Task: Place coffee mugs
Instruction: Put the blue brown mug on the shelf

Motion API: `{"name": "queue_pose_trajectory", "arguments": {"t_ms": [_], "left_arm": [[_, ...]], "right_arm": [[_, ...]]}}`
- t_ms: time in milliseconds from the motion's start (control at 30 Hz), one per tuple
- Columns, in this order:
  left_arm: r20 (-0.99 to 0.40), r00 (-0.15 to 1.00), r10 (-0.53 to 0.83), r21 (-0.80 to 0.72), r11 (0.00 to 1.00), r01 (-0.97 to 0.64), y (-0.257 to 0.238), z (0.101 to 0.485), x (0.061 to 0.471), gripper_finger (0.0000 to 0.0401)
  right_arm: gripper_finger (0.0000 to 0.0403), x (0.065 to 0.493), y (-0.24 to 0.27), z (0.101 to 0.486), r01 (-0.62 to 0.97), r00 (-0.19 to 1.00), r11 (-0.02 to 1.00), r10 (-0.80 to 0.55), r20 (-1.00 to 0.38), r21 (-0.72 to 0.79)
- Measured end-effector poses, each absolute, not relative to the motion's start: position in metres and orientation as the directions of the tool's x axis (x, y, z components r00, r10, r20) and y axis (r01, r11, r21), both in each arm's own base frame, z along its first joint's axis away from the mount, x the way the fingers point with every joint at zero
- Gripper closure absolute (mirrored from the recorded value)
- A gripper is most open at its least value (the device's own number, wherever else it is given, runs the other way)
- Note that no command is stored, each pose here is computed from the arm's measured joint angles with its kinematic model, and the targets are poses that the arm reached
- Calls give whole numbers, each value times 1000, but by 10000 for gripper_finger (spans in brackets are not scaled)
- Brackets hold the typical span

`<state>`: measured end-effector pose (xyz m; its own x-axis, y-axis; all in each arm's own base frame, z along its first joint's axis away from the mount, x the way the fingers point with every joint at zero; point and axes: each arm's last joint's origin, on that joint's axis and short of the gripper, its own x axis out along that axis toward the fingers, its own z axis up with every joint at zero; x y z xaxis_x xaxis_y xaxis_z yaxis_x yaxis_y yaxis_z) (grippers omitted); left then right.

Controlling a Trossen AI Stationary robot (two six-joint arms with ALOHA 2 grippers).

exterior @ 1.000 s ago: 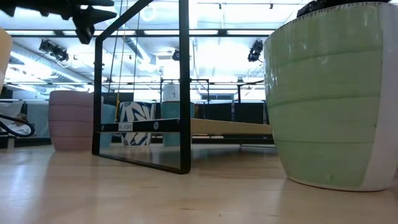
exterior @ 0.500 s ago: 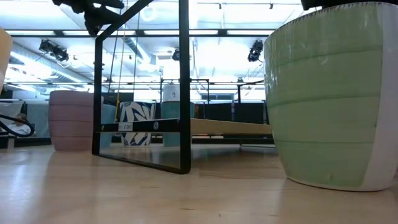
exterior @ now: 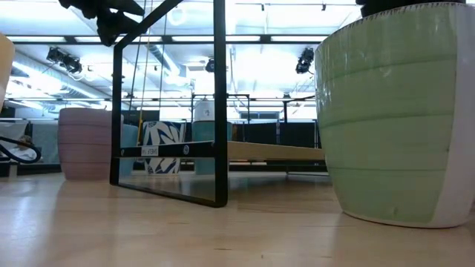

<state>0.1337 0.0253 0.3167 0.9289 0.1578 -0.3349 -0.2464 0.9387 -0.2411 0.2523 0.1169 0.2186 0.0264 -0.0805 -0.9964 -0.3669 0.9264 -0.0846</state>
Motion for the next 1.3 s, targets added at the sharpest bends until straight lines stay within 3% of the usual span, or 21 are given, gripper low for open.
{"name": "queue_pose_trajectory", "arguments": {"t_ms": [167,333,633,867,1067,1200,1300], "left_arm": [[-336,929,157,-242,938,-247,25,317,134,200],[-312,937,159,-253,936,-243,25,319,134,200],[-282,949,143,-276,935,-223,25,322,135,200],[-281,955,91,-262,951,-167,24,322,136,200],[-285,954,91,-255,952,-168,24,321,136,200],[-299,950,92,-254,952,-172,24,320,135,200],[-305,948,92,-252,952,-173,24,319,135,200]], "right_arm": [[356,249,115,212,-395,14,915,-79,-997,-78],[357,251,113,220,-445,15,890,-105,-994,-101],[357,267,77,267,-539,23,827,-176,-984,-161],[357,285,28,309,-640,110,740,-179,-978,-207],[357,291,-18,312,-714,137,669,-153,-979,-205],[357,291,-37,307,-821,149,538,-121,-981,-191],[357,293,-47,302,-830,169,516,-129,-977,-212]]}}
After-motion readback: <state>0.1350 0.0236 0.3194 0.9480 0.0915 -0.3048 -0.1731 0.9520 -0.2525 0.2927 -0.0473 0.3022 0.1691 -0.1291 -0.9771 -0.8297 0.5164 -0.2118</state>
